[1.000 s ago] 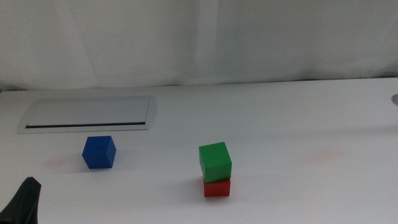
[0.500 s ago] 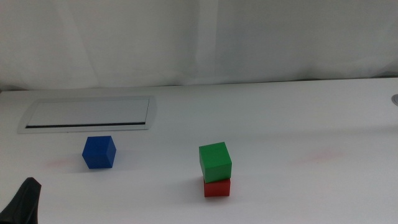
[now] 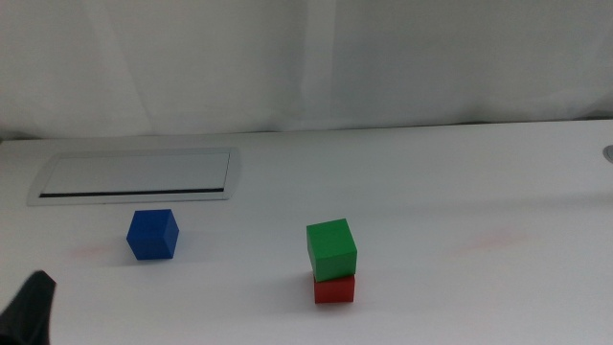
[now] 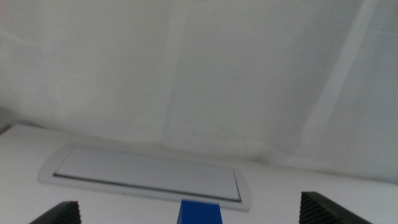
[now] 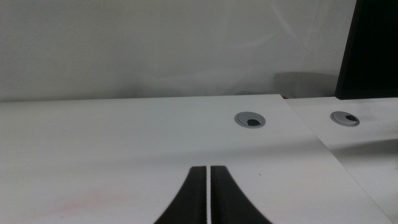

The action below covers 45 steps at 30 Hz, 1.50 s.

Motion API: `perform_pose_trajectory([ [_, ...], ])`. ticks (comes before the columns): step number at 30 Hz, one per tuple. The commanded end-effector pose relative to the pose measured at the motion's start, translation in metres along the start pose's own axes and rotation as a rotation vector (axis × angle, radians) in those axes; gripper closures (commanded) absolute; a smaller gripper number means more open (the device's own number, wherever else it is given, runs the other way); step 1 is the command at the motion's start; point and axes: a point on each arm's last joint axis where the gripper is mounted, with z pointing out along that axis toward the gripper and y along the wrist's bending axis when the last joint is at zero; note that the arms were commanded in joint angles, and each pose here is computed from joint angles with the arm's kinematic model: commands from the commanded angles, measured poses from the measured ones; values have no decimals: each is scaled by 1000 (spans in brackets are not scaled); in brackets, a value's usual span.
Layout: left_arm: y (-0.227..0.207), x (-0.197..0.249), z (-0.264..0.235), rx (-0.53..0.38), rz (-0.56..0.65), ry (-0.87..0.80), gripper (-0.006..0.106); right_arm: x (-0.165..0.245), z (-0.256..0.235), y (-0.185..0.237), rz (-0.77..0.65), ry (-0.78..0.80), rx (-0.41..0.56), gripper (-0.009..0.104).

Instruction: Stack red cubes first, then green, then blue cubes in a specific spot.

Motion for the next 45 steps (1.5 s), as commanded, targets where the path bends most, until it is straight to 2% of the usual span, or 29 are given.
perform_pose_trajectory([
  [1,-3,-17,-3,-5,-5,-24,13,0,0,-1,0,-17,9,97],
  [8,-11,-77,-9,-95,49,95,14,0,0,-1,35,-19,8,97],
  [12,-19,-110,-1,-111,-2,178,14,0,0,-1,35,-17,8,97],
  [16,-34,-153,46,-94,74,348,14,0,0,-1,35,-17,8,97],
  [20,-41,-163,81,-77,75,483,14,0,0,-1,35,-17,8,97],
  [28,-52,-131,159,-46,90,740,14,0,0,-1,35,-17,8,97],
  [33,-57,-89,198,-102,100,887,14,0,0,-1,35,-17,8,97],
  [45,-49,-25,247,-137,109,999,14,1,0,0,35,-9,5,97],
])
